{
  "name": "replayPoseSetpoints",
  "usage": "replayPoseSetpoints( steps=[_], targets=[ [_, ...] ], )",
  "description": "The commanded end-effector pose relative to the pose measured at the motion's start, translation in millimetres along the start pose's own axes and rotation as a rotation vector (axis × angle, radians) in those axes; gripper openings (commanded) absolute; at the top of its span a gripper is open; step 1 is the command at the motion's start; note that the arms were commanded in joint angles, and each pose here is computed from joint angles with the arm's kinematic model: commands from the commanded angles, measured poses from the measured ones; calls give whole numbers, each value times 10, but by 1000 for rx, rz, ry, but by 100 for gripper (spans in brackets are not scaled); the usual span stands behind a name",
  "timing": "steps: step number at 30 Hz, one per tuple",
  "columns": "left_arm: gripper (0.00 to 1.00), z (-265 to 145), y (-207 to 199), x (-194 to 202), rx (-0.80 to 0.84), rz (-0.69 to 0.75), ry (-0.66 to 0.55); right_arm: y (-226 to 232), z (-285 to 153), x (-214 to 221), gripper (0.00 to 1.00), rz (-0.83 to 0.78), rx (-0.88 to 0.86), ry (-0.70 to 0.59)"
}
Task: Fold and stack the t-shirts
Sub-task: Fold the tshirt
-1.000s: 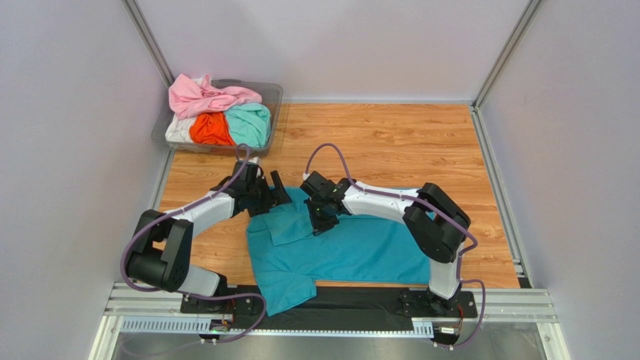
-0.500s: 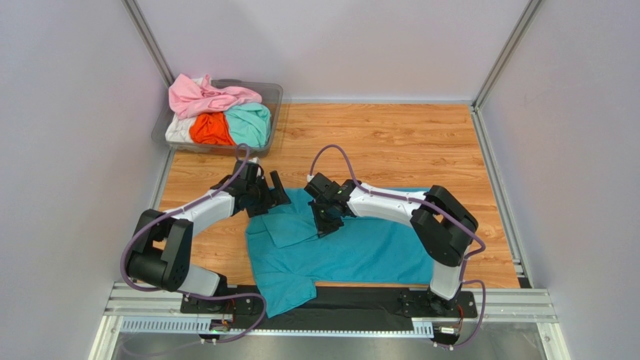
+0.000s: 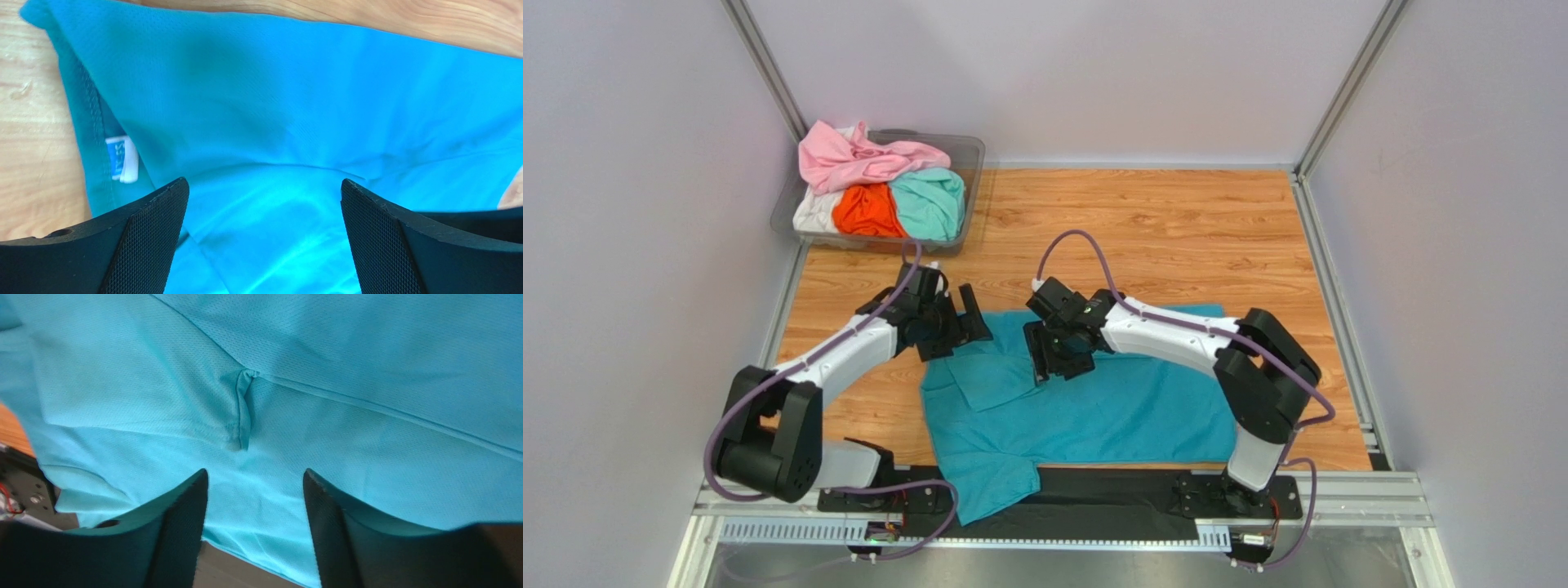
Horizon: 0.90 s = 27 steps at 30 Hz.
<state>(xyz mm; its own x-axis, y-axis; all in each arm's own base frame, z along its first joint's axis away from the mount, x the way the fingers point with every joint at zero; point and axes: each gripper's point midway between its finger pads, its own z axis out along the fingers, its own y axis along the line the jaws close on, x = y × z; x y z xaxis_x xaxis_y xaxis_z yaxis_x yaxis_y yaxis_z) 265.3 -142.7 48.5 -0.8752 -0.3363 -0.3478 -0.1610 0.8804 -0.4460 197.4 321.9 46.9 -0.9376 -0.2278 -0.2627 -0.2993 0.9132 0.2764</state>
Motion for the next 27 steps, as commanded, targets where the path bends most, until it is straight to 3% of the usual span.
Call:
replayPoseSetpoints(
  steps=[1, 3, 8, 14, 27],
  targets=[
    [100, -249, -169, -109, 51, 32, -37, -62, -451, -262, 74, 38, -11, -137],
    [100, -329, -209, -113, 62, 37, -40, -312, -532, -326, 100, 85, 47, -177],
    [100, -371, -334, -38, 87, 67, -34, -884, -834, -421, 100, 195, 119, -273],
    [100, -146, -357, 55, 37, 98, 31, -1828, -825, -352, 100, 389, 219, -284],
    [100, 384, -345, -5, -25, 120, 145, -2604, -427, -404, 100, 602, 200, -205]
  ],
)
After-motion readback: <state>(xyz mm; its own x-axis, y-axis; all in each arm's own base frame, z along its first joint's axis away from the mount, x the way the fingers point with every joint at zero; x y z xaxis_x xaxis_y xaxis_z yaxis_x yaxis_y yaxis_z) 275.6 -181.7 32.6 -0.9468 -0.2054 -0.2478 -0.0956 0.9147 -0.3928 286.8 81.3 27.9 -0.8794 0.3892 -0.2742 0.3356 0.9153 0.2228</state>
